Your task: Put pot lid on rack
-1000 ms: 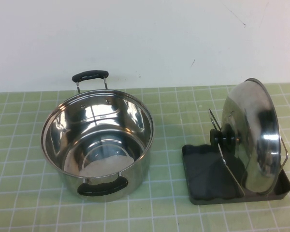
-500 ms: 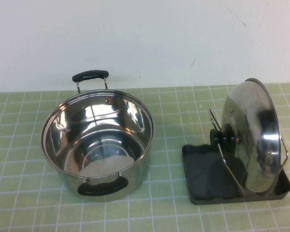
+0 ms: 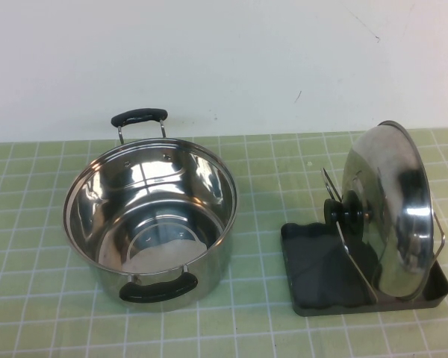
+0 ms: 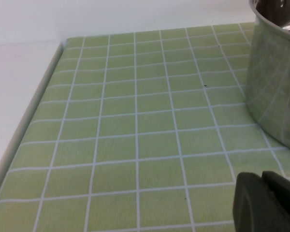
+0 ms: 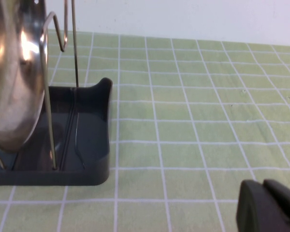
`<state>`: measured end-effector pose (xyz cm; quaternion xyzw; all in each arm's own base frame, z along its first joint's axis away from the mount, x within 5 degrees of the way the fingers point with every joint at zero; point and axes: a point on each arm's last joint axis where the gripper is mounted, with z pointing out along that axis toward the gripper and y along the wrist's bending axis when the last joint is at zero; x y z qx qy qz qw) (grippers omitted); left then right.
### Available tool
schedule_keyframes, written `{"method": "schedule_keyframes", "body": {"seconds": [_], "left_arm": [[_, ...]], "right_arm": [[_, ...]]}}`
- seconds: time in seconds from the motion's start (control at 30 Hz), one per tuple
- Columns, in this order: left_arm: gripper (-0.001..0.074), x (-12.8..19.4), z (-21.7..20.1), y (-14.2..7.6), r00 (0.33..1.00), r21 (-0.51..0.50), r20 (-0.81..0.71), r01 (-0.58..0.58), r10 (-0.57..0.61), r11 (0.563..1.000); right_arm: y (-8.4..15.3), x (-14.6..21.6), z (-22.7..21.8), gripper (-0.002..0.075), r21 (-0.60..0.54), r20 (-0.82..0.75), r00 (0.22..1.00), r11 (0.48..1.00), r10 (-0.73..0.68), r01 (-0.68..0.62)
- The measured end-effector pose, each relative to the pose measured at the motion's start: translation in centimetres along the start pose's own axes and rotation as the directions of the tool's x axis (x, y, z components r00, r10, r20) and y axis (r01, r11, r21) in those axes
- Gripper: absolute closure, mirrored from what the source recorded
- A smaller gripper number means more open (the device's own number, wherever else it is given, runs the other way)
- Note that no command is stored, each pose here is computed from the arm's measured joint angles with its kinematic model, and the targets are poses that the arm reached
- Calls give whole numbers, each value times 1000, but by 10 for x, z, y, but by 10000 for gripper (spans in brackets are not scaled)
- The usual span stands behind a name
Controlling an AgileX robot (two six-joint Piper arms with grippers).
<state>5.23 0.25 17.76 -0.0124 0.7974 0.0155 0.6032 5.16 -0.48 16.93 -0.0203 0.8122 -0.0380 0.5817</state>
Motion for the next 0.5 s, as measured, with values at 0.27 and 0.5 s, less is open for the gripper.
{"method": "schedule_keyframes", "body": {"seconds": [0.27,0.5], "left_arm": [[737,0,0,0,1000,1,1,-2,2,1000],[737,0,0,0,1000,1,1,-13,13,1000]], "right_arm": [[0,0,0,727,0,0,1000,1000,0,0],[0,0,0,727,0,0,1000,1000,0,0]]}}
